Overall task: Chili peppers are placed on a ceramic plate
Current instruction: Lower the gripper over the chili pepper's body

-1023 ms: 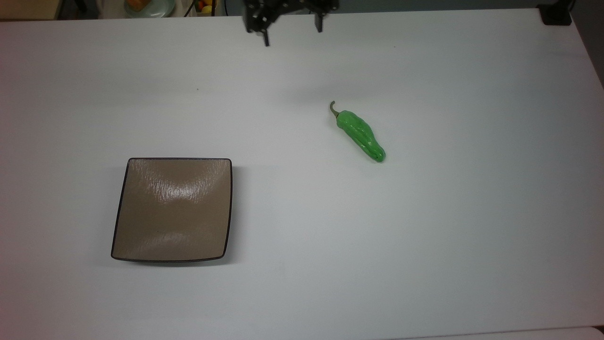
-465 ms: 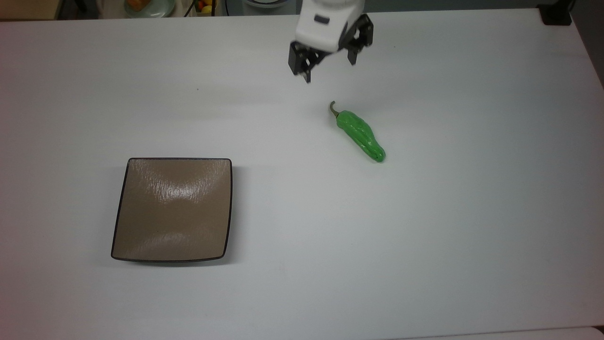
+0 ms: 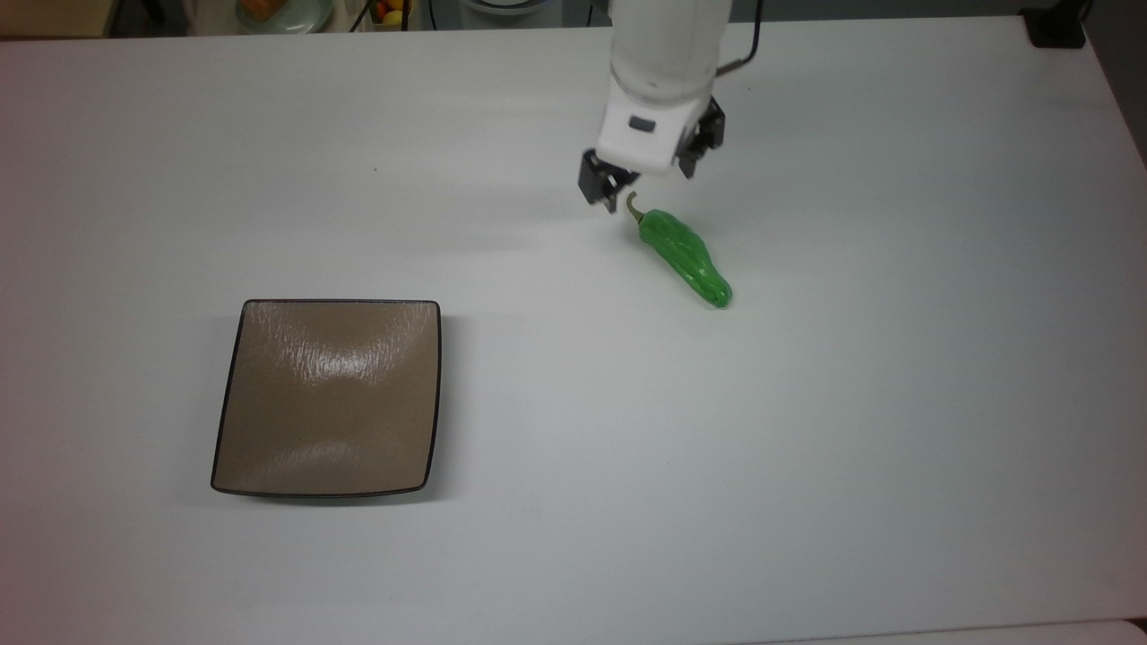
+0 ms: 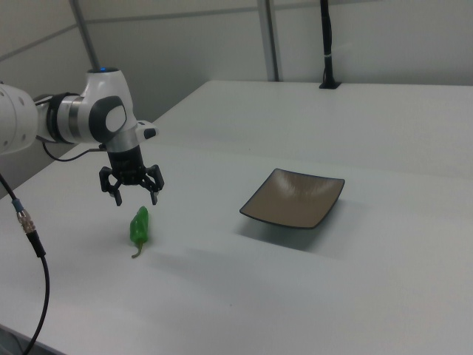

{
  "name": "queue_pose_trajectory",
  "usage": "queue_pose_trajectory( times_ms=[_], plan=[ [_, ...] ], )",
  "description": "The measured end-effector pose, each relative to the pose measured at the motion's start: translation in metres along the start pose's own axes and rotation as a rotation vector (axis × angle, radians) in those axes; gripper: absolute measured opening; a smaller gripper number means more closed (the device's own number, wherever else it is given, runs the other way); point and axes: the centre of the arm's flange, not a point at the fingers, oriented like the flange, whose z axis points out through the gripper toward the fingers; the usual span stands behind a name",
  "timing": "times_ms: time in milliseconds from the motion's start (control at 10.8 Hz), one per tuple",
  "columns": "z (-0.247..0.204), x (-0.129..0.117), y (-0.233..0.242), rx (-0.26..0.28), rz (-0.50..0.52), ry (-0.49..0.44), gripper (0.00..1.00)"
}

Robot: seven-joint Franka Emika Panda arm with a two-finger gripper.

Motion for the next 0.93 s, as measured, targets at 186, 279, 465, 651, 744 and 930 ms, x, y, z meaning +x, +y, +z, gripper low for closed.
queue_pose_trajectory(
  times_ms=[186,279,465,651,744,930],
  plan=[
    [0.017,0.008,-0.010,0.006,-0.019,0.005,1.00],
    [0.025,0.010,-0.013,0.009,-0.024,0.001,1.00],
    [0.044,0.019,-0.020,0.004,-0.029,0.056,1.00],
    [0.068,0.023,-0.024,0.000,-0.022,0.106,1.00],
    [0.077,0.023,-0.026,0.000,-0.022,0.108,1.00],
    [0.084,0.023,-0.026,0.003,-0.022,0.099,1.00]
  ],
)
